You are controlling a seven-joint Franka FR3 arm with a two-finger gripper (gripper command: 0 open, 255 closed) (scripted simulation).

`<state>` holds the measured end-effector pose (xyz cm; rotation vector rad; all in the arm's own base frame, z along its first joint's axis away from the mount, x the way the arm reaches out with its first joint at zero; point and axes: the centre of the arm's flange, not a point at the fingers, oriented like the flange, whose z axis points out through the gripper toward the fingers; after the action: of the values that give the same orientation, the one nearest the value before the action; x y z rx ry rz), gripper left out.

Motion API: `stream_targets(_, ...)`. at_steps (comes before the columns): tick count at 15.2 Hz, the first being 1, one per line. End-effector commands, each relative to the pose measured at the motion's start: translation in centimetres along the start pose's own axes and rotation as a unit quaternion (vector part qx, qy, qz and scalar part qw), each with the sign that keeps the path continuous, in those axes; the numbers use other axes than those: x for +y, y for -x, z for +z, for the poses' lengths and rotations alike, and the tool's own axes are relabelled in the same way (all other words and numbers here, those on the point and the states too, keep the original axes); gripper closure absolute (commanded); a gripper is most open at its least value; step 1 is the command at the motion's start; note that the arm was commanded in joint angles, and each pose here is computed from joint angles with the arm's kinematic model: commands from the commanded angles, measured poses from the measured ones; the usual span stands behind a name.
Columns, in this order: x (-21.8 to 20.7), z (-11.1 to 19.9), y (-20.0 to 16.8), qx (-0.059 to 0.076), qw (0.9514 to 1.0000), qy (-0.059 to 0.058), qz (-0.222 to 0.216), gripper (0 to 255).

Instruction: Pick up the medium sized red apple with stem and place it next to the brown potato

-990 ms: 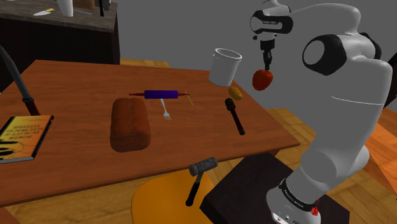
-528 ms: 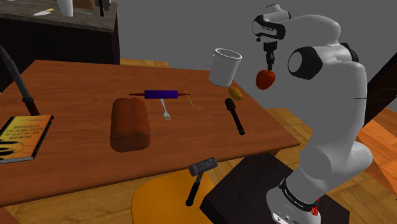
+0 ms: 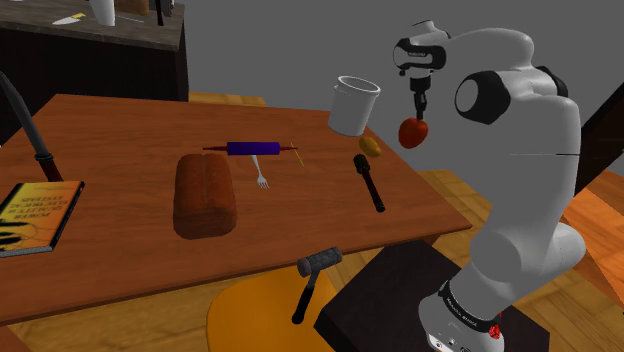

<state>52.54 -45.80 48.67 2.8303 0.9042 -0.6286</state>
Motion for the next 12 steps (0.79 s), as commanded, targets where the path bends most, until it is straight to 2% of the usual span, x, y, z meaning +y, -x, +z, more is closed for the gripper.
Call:
stream_targets(1, 0.1, 0.9, -0.5, 0.000, 1.0000, 0.000, 0.000, 255)
stream_targets(12, 0.3, 6.1, -2.9, 0.000, 1.0000, 0.000, 0.000, 255)
